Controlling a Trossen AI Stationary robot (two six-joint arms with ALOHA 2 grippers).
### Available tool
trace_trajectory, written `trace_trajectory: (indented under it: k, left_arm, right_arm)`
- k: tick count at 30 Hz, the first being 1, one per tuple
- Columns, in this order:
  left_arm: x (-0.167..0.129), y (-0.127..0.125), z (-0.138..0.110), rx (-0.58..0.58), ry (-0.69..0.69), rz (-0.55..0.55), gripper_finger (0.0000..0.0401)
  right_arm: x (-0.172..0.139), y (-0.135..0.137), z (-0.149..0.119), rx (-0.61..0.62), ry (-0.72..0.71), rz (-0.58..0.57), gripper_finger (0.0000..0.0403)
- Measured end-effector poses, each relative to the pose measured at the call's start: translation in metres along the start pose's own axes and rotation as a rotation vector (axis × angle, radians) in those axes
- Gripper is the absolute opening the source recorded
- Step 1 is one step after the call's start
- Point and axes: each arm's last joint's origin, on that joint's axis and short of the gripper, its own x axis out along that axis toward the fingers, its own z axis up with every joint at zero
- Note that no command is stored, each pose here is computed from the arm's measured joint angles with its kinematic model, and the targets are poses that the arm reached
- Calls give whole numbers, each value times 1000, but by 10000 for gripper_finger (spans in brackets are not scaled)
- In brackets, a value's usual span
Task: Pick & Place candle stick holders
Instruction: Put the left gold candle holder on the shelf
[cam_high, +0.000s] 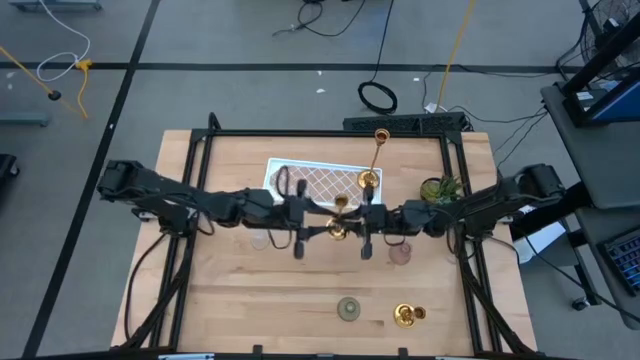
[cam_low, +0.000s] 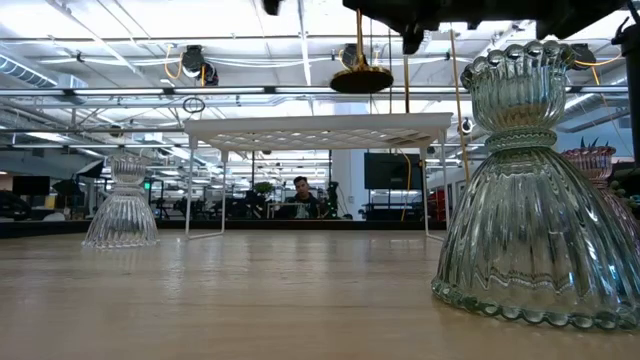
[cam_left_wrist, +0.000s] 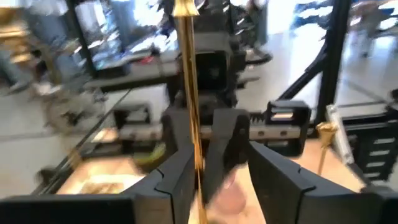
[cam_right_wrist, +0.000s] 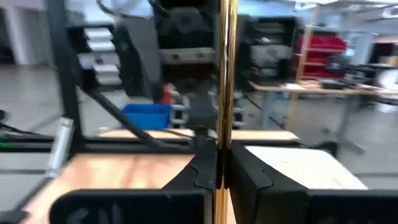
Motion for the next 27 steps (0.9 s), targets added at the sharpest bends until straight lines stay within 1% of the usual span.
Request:
trace_trajectory:
  k: [2, 4, 7, 9, 14, 16, 19, 21, 23, 27]
  left_arm:
    - [-14, 3, 7, -1, 46, 38, 162]
    - [-28, 6, 15, 2, 62, 65, 162]
    - [-54, 11, 28, 8, 79, 98, 159]
    - [-68, 15, 37, 7, 62, 116, 155]
    - [-102, 26, 56, 53, 15, 195, 140]
    - [-113, 29, 61, 67, -4, 232, 134]
    - [-126, 33, 64, 92, 8, 278, 126]
    - [-132, 35, 64, 101, 20, 303, 122]
    - [-136, 36, 63, 104, 39, 317, 120]
    - [-136, 36, 59, 120, 83, 312, 120]
  right_arm:
    - [-3, -2, 5, -15, -13, -23, 11]
    - [-6, -5, 13, -26, -35, -57, 11]
    - [-9, -12, 19, -59, -53, -164, 11]
    - [-7, -20, 19, -67, -46, -224, 11]
    - [2, -47, 8, -41, -17, -309, 11]
    - [5, -55, 3, -22, -3, -304, 11]
    - [11, -64, -4, 22, -10, -276, 11]
    - [13, -67, -11, 19, 22, -287, 11]
    - [15, -69, -15, 11, 38, -296, 11]
    - [16, -71, -19, 32, 51, -302, 13]
